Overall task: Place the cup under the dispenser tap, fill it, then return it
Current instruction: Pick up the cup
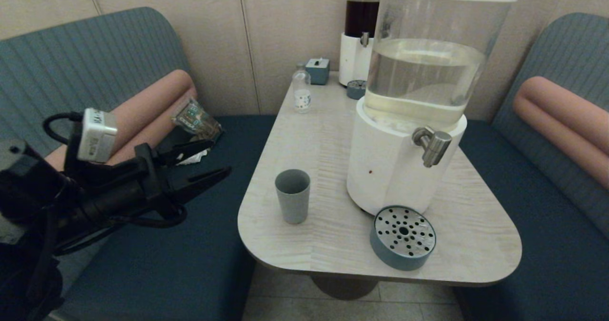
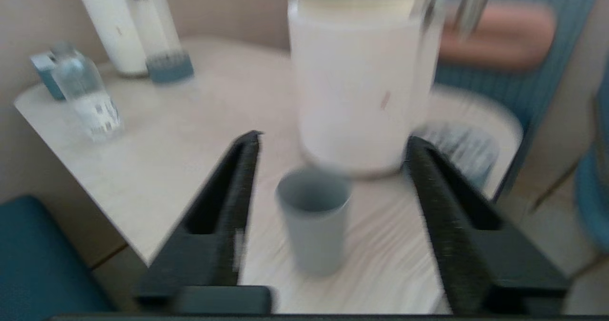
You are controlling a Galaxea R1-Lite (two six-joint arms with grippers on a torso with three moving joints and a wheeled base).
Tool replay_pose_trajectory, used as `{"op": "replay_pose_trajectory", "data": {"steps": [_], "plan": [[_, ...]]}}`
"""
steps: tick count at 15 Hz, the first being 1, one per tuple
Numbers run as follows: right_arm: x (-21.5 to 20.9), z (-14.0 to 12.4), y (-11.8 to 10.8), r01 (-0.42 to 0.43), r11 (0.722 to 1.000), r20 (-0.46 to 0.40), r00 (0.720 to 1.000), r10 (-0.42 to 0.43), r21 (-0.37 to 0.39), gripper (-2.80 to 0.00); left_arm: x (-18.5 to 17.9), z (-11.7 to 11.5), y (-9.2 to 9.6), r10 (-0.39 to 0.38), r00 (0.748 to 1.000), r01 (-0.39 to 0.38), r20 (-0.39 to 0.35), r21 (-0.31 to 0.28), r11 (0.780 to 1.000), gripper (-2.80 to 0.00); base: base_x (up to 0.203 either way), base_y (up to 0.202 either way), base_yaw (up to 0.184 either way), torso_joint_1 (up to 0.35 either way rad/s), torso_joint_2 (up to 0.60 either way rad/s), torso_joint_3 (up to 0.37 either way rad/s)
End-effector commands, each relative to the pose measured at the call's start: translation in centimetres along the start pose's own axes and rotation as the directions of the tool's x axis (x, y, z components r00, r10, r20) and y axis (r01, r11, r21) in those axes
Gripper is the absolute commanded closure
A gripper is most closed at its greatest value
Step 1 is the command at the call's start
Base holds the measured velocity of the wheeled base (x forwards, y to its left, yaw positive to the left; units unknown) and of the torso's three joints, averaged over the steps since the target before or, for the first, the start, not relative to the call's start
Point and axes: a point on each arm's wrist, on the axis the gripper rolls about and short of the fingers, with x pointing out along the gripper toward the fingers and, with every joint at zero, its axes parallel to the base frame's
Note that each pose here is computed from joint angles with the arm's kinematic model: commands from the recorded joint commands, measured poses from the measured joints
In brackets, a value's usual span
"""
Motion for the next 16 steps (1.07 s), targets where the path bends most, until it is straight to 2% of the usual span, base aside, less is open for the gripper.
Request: {"op": "replay_pose_trajectory", "data": {"steps": [1, 2, 5, 12, 16], "plan": [[0.1, -0.4, 0.0, 0.000, 1.000, -0.014, 1.000, 0.000, -0.001, 0.00, 1.4, -4.4, 2.0, -0.042, 0.997, 0.042, -0.067, -0.001, 0.999, -2.80, 0.000, 0.000, 0.000, 0.000, 0.00, 0.000], [0.1, -0.4, 0.0, 0.001, 1.000, -0.015, 1.000, -0.001, -0.001, 0.00, 1.8, -5.1, 2.5, -0.053, 0.996, 0.054, -0.069, 0.011, 0.998, -2.80, 0.000, 0.000, 0.000, 0.000, 0.00, 0.000], [0.1, -0.4, 0.0, 0.000, 1.000, -0.015, 1.000, 0.000, -0.001, 0.00, 2.6, -7.5, 3.6, -0.073, 0.993, 0.071, -0.092, -0.016, 0.997, -2.80, 0.000, 0.000, 0.000, 0.000, 0.00, 0.000], [0.1, -0.4, 0.0, -0.001, 1.000, -0.015, 1.000, 0.001, -0.001, 0.00, 2.8, -12.2, 3.6, -0.185, 0.973, 0.166, -0.140, -0.137, 0.977, -2.80, 0.000, 0.000, 0.000, 0.000, 0.00, 0.000], [0.1, -0.4, 0.0, 0.001, 1.000, -0.014, 1.000, -0.001, -0.001, 0.00, 3.1, -14.7, 3.6, -0.222, 0.962, 0.190, -0.160, -0.191, 0.963, -2.80, 0.000, 0.000, 0.000, 0.000, 0.00, 0.000]]}}
